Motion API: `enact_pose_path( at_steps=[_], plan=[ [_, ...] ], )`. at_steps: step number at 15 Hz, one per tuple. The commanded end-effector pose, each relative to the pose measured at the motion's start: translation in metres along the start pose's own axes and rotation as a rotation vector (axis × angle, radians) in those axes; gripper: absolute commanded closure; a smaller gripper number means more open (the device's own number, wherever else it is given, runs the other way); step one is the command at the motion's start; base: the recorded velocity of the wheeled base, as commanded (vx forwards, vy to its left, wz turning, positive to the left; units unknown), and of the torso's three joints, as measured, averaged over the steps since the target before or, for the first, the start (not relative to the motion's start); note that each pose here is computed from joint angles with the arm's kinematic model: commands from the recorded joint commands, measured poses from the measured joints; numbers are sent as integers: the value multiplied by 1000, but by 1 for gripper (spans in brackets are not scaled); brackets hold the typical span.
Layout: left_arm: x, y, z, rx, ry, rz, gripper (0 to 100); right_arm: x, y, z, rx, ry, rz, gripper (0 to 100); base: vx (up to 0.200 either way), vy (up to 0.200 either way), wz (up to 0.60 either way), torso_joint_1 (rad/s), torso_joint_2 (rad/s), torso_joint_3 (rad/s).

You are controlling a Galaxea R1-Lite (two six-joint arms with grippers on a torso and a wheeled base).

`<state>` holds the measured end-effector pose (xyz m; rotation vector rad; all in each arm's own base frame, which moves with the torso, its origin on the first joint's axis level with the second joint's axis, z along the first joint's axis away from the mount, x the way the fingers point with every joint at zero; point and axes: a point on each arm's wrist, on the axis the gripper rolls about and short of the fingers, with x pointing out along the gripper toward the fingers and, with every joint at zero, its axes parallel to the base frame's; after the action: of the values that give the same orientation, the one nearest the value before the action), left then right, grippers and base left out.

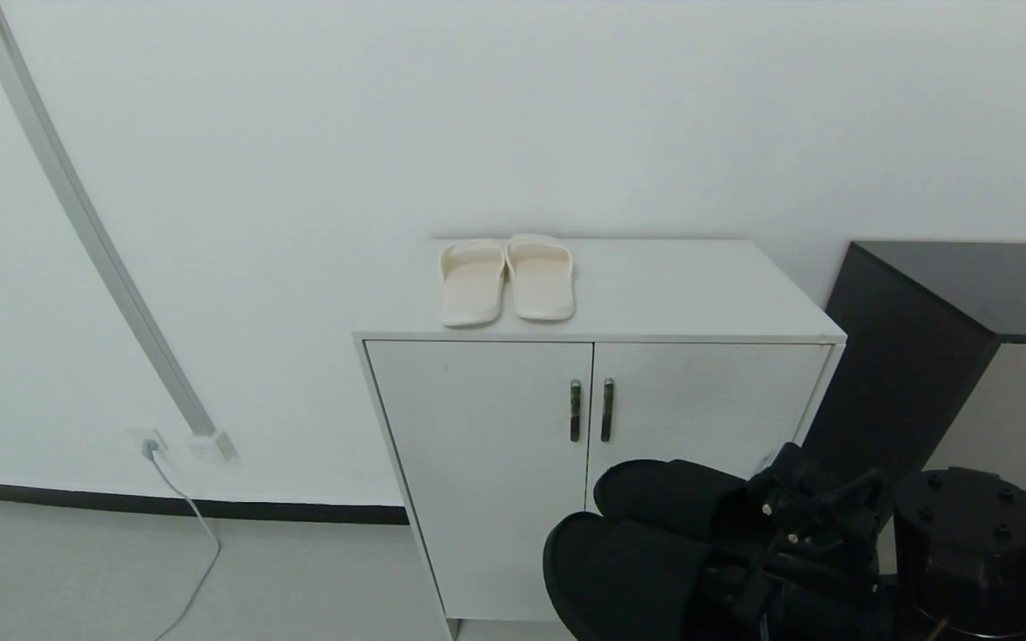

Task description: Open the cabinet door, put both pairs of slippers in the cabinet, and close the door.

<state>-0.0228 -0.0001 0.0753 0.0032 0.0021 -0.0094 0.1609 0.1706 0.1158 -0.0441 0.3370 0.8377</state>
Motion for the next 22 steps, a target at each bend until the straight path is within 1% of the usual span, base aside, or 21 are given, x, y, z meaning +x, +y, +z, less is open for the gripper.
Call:
enact_pose_path(
  at_steps=[1,5,10,13,14,18,20,21,22],
  plan=[
    [0,0,0,0,1,0,100,-2,1,1,-1,-6,4,100,0,0,0,-207,525,315],
    [0,0,0,6,1,-1,100,-1,1,0,1,-2,5,100,0,0,0,-194,521,316],
    [0,0,0,6,1,-1,100,0,1,-2,6,10,4,100,0,0,0,-166,487,319],
    [0,0,0,0,1,-1,100,3,0,-5,7,25,1,100,0,0,0,-134,473,329],
    [0,0,0,0,1,-1,0,3,0,-5,7,24,3,100,0,0,0,-119,461,334],
    [0,0,0,4,1,-3,0,4,-1,-6,8,28,-2,100,0,0,0,-94,453,361],
    [0,0,0,41,2,-5,0,4,-1,-5,8,26,-3,100,0,0,0,-34,444,400],
    [0,0,0,81,2,-9,0,5,-1,-3,9,17,-6,100,0,0,0,-27,422,413],
    [0,0,3,83,-4,-15,0,7,-1,-2,7,14,-5,100,0,0,0,-17,359,344]
  ],
)
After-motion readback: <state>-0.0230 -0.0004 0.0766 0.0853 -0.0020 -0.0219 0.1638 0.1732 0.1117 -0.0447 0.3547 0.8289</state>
